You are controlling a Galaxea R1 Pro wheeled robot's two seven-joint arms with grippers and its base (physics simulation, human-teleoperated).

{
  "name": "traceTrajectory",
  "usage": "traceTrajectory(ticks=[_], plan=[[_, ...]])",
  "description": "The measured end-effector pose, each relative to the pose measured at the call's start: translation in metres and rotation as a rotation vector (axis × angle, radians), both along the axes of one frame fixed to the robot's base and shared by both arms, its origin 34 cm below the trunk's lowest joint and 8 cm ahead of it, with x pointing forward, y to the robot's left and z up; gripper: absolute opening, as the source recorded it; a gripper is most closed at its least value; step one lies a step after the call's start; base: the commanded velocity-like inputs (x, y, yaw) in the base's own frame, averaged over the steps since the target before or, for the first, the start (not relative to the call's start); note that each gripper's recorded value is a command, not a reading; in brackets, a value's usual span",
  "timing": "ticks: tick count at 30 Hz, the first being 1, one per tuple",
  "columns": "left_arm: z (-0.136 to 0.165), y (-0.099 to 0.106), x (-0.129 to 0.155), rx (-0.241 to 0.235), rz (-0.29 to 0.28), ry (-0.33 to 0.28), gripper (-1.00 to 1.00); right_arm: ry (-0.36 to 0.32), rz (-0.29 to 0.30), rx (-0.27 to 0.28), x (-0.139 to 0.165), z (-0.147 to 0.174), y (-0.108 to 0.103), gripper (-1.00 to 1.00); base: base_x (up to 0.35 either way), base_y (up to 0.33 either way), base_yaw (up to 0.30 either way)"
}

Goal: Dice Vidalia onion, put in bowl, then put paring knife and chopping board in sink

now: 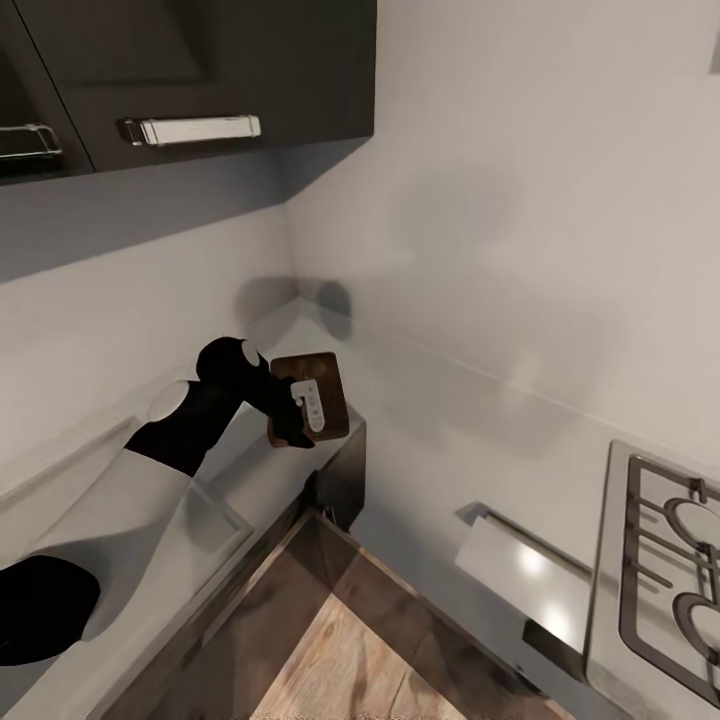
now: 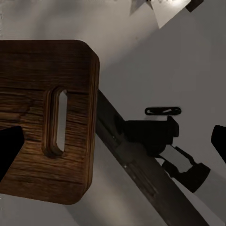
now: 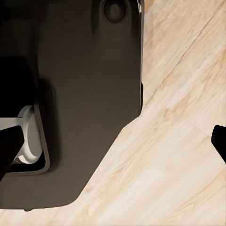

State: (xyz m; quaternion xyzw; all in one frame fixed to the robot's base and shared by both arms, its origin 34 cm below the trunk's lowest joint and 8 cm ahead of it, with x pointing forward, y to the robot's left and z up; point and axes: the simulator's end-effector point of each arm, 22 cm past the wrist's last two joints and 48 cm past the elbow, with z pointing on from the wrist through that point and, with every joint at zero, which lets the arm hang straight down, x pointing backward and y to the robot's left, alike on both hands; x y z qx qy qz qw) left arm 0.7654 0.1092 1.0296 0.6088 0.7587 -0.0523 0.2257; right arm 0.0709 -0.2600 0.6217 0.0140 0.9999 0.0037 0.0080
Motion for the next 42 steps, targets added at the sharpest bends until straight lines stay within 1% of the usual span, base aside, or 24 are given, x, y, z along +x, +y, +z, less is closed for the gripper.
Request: traceTrajectory(ticks=[10, 16, 19, 22, 37, 39, 42], plan=[[-0.008, -0.002, 0.001, -0.002, -0.004, 0.008, 1.00, 0.016, 0.000, 0.000, -0.006, 0.001, 0.000, 1.00, 0.000, 0.000, 0.000], [-0.014, -0.007, 0.000, -0.006, -0.010, 0.018, 1.00, 0.026, 0.000, 0.000, -0.010, 0.001, 0.000, 1.00, 0.000, 0.000, 0.000], [-0.016, -0.014, -0.001, -0.015, -0.018, 0.023, 1.00, 0.031, 0.000, 0.000, -0.012, 0.001, 0.000, 1.00, 0.000, 0.000, 0.000], [-0.019, -0.015, -0.001, -0.015, -0.018, 0.027, 1.00, 0.036, 0.000, 0.000, -0.014, 0.002, 0.000, 1.00, 0.000, 0.000, 0.000], [-0.045, -0.005, -0.002, -0.002, -0.001, 0.066, 1.00, 0.062, 0.000, 0.000, -0.024, 0.003, 0.000, 1.00, 0.000, 0.000, 0.000], [-0.050, -0.001, 0.004, 0.009, 0.018, 0.051, 1.00, 0.065, 0.000, 0.000, -0.025, 0.003, 0.000, 1.00, 0.000, 0.000, 0.000], [-0.054, 0.005, 0.009, 0.017, 0.031, 0.042, 1.00, 0.070, 0.000, 0.000, -0.027, 0.004, 0.000, 1.00, 0.000, 0.000, 0.000]])
